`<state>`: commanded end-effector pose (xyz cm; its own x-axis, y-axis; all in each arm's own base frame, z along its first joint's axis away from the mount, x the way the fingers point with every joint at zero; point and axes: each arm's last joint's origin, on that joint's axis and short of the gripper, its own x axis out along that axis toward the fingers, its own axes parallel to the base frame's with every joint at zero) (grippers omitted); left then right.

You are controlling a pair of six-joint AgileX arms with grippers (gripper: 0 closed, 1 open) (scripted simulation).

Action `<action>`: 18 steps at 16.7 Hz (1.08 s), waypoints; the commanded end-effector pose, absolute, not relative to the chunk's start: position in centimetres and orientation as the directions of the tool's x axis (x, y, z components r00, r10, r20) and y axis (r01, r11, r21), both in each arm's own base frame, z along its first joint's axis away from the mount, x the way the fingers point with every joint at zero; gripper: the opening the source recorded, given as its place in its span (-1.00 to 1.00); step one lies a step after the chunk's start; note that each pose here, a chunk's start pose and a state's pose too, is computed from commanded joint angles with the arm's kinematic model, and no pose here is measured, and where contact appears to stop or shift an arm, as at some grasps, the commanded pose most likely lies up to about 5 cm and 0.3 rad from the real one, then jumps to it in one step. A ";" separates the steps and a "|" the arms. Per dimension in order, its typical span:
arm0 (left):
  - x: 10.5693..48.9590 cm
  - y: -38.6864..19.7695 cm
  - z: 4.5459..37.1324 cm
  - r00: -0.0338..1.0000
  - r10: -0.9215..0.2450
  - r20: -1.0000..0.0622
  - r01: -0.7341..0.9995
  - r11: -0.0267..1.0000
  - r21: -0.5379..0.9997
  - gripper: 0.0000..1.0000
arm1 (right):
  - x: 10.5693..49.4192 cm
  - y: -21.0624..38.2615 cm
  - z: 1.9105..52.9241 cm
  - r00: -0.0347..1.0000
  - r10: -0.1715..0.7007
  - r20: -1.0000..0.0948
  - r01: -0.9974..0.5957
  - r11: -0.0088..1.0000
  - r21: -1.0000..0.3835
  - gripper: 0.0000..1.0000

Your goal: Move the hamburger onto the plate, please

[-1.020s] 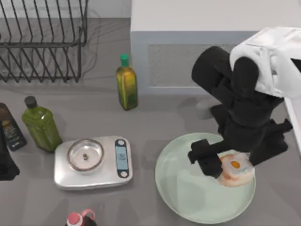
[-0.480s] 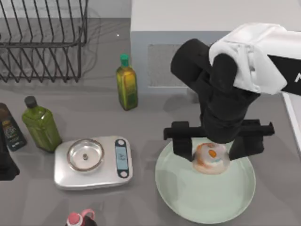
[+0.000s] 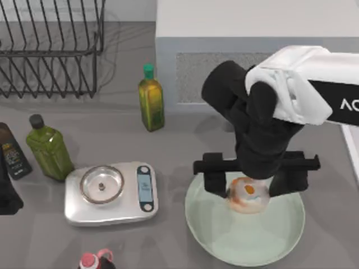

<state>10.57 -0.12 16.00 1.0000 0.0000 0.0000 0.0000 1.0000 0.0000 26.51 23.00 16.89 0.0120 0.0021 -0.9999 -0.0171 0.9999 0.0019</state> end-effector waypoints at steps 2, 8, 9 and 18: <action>10.6 -0.1 16.0 1.000 0.000 0.000 0.000 1.000 0.000 1.00 | 26.4 23.1 15.4 0.012 0.002 -1.000 -0.020 1.000 0.001 -1.00; 10.6 -0.1 16.0 1.000 0.000 0.000 0.000 1.000 0.000 1.00 | 26.4 23.1 15.0 0.010 0.000 -1.000 -0.020 1.000 -0.001 -0.85; 10.6 -0.1 16.0 1.000 0.000 0.000 0.000 1.000 0.000 1.00 | 26.4 23.1 15.0 0.010 0.000 -1.000 -0.020 1.000 -0.001 -0.70; 10.6 -0.1 16.0 1.000 0.000 0.000 0.000 1.000 0.000 1.00 | 26.4 23.1 15.0 0.010 0.000 -1.000 -0.020 1.000 -0.001 0.66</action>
